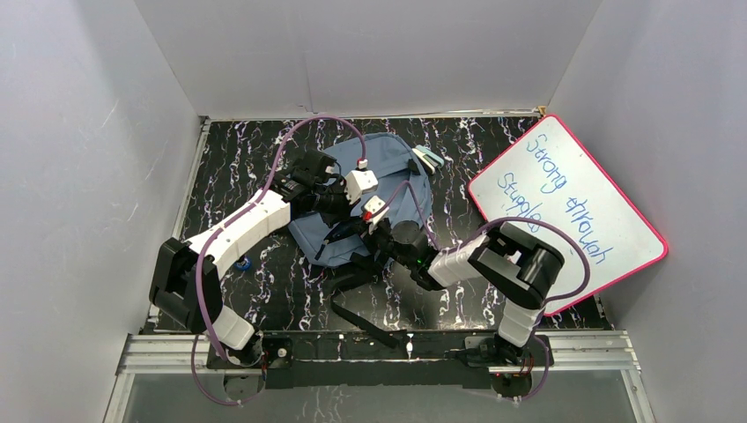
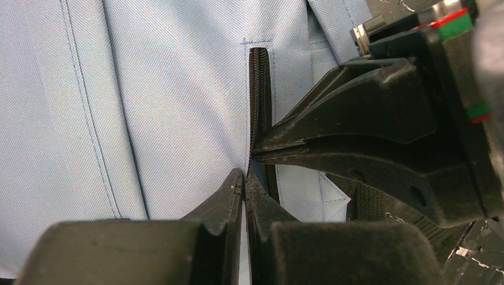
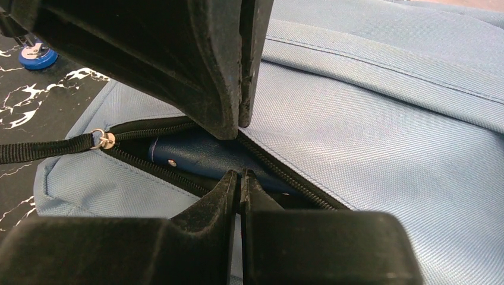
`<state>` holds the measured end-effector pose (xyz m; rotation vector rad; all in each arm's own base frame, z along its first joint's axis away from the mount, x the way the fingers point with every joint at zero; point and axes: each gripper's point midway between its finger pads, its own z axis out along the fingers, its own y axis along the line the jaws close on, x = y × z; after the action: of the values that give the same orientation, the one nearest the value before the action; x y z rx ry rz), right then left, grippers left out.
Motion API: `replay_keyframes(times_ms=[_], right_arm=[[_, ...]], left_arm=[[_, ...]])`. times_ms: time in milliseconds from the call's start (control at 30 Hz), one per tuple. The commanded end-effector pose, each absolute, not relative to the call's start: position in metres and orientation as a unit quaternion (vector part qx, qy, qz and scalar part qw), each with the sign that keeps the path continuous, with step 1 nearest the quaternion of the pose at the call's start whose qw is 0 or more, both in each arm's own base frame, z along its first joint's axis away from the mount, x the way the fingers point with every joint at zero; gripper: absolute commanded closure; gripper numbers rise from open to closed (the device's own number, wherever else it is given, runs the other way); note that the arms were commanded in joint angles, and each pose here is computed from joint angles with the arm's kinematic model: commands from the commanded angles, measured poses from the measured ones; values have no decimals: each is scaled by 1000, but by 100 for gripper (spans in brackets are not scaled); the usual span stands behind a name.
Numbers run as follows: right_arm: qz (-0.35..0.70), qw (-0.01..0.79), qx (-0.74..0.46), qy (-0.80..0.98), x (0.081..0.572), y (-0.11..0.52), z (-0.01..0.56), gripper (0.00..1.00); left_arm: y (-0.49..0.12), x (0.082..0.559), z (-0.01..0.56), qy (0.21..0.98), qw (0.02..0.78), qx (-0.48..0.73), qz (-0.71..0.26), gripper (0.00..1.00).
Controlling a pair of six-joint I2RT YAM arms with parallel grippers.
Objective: Pack the student bag
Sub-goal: Place the personal item in the student bag.
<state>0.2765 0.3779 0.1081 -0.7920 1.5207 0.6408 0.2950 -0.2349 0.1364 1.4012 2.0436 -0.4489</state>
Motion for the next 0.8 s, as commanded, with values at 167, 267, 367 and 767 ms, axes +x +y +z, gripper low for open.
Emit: replay_keyframes(times_ms=[167, 267, 367, 767], right_arm=[[300, 644, -326, 624, 288, 392, 137, 87], [299, 648, -328, 619, 290, 393, 138, 87], [301, 651, -332, 613, 290, 395, 140, 87], [306, 647, -340, 610, 279, 385, 141, 87]], left_arm=[[-246, 295, 158, 757, 328, 532, -189, 100], [-246, 295, 159, 757, 328, 533, -190, 100], [-246, 295, 159, 757, 329, 532, -190, 100], [-247, 296, 157, 758, 327, 532, -189, 100]])
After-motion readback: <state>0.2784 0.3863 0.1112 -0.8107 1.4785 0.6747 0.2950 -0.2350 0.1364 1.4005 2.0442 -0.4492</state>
